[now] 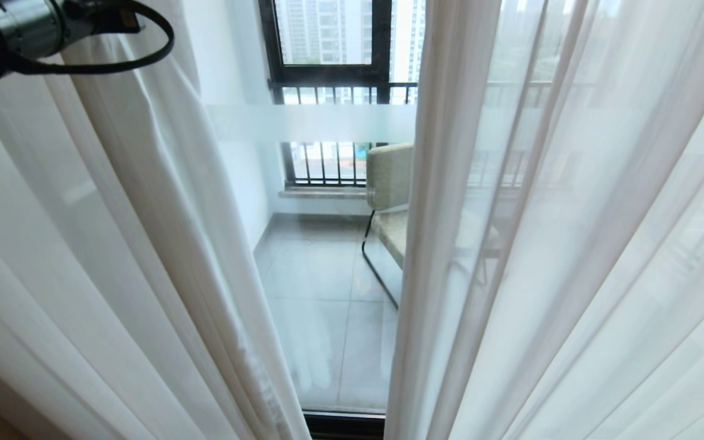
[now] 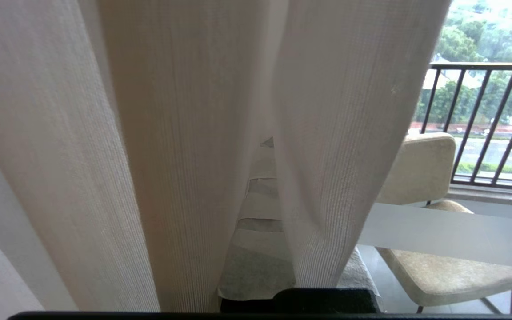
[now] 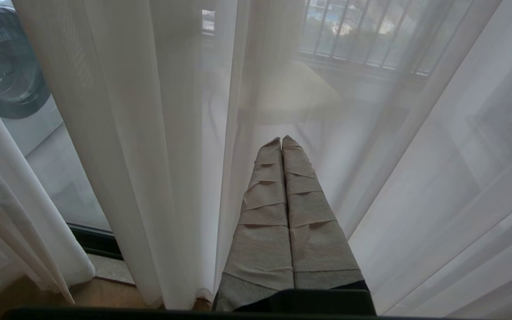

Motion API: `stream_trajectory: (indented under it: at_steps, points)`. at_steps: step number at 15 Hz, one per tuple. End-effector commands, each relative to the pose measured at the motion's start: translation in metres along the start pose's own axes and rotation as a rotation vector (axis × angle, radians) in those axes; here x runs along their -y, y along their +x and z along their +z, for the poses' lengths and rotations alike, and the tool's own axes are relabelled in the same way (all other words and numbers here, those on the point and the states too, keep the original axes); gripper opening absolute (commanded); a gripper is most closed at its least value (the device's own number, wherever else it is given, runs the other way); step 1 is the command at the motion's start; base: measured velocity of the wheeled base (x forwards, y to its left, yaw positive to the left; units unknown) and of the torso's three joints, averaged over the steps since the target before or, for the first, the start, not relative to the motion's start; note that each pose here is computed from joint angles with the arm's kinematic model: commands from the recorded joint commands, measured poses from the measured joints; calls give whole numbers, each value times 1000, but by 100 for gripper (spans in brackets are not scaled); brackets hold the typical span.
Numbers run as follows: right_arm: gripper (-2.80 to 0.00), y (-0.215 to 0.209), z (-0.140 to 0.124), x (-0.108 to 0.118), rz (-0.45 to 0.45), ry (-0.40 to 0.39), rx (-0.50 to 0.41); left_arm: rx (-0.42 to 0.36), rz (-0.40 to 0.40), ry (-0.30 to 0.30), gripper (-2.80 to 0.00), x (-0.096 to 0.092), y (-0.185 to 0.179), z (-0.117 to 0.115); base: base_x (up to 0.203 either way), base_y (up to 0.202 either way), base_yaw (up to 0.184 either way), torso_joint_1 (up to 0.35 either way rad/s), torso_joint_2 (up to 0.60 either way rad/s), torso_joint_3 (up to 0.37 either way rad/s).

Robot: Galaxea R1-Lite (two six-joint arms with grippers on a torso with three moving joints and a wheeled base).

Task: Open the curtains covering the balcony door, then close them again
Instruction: Pull the inner curtains open on both sides

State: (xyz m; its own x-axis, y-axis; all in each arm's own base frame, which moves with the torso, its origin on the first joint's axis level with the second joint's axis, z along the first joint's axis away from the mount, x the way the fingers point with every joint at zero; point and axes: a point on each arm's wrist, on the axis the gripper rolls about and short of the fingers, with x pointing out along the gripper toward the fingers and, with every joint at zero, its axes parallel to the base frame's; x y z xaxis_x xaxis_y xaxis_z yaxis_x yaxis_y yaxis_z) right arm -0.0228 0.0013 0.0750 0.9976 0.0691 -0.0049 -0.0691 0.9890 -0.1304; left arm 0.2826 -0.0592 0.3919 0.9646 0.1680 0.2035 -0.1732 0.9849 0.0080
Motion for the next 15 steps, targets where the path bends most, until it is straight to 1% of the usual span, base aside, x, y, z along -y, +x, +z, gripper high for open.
stream_trajectory:
  at_steps: [1, 5, 6, 8, 10, 12, 15]
  points:
    - [-280, 0, 0, 0, 1, -1, 0, 15, 33, 4, -280, -13, 0, 4, 0, 0, 0, 0, 0, 0]
    - [-280, 0, 0, 0, 1, -1, 0, 27, 120, 22, -280, -43, 4, 6, 0, 0, 0, 0, 0, 0]
    - [-280, 0, 0, 0, 1, -1, 0, 29, 133, 27, -280, -49, 5, 7, 0, 0, 0, 0, 0, 0]
    - [-280, 0, 0, 0, 1, -1, 0, 27, 133, 35, -280, -58, 3, 6, 0, 0, 0, 0, 0, 0]
    - [-280, 0, 0, 0, 1, -1, 0, 5, 108, 40, -280, -61, -1, -1, 0, 0, 0, 0, 0, 0]
    - [-280, 0, 0, 0, 1, -1, 0, -9, 50, 18, -280, -62, -10, -4, 0, 0, 0, 0, 0, 0]
    - [-280, 0, 0, 0, 1, -1, 0, -26, -35, 15, -280, -62, -21, -9, 0, 0, 0, 0, 0, 0]
